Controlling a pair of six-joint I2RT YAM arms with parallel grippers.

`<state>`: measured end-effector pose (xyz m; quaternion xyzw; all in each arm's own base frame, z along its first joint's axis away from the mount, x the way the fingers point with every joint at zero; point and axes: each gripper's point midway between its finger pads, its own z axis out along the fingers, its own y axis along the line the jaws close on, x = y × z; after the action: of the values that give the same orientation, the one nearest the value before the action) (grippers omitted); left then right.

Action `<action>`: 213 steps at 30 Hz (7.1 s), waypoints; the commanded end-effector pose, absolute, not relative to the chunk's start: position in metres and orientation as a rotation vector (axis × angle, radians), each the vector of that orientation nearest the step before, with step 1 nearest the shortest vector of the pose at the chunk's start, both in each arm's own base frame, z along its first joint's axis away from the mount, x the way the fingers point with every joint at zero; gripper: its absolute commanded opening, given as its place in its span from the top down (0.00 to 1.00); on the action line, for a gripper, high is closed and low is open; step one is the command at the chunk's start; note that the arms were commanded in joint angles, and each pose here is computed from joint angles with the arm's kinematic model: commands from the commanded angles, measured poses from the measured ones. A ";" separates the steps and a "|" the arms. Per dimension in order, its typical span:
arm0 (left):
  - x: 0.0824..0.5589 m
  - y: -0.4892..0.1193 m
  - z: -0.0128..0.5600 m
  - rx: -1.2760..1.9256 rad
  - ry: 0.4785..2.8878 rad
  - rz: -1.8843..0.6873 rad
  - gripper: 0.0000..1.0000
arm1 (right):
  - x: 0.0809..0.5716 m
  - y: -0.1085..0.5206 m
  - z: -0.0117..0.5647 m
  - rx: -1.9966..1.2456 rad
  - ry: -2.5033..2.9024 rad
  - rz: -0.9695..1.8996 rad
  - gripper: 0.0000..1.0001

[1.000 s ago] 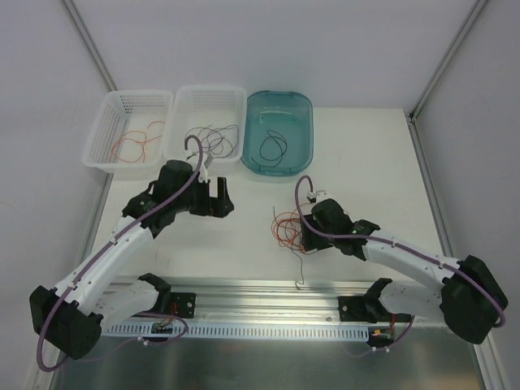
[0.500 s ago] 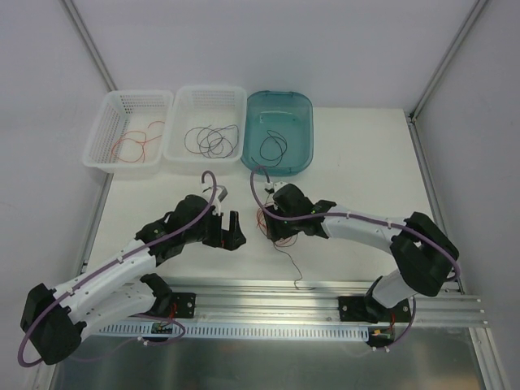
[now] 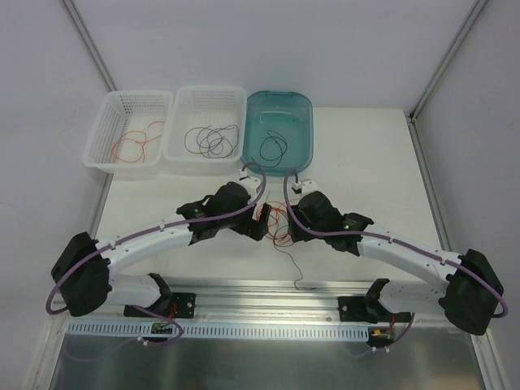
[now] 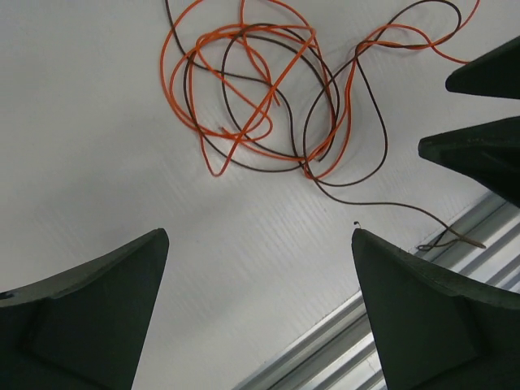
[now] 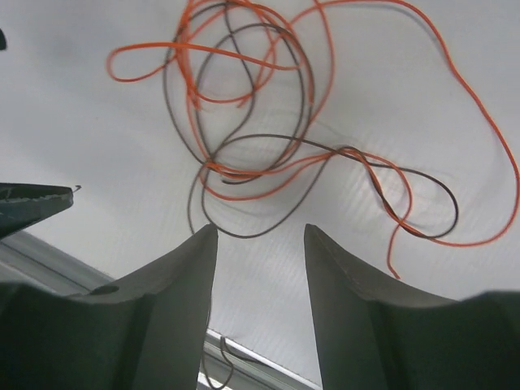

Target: Untangle the cables

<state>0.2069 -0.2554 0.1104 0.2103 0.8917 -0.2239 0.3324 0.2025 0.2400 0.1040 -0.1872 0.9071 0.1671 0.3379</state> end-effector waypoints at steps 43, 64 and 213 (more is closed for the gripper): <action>0.233 -0.243 0.036 0.139 2.496 -0.288 1.00 | 0.256 0.265 0.035 -0.056 2.498 0.342 0.52; 0.244 -0.140 0.046 -0.091 2.431 -0.151 1.00 | 0.238 0.208 0.022 -0.169 2.564 0.056 0.99; 0.206 -0.313 0.162 0.696 1.722 -0.907 0.04 | 0.206 0.264 0.320 -0.338 1.910 1.049 0.99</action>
<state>0.1948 -0.2948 0.1343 0.2627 0.7715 -0.3707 0.4453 0.2014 0.2562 0.2846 -0.1530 0.8043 0.3936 0.4181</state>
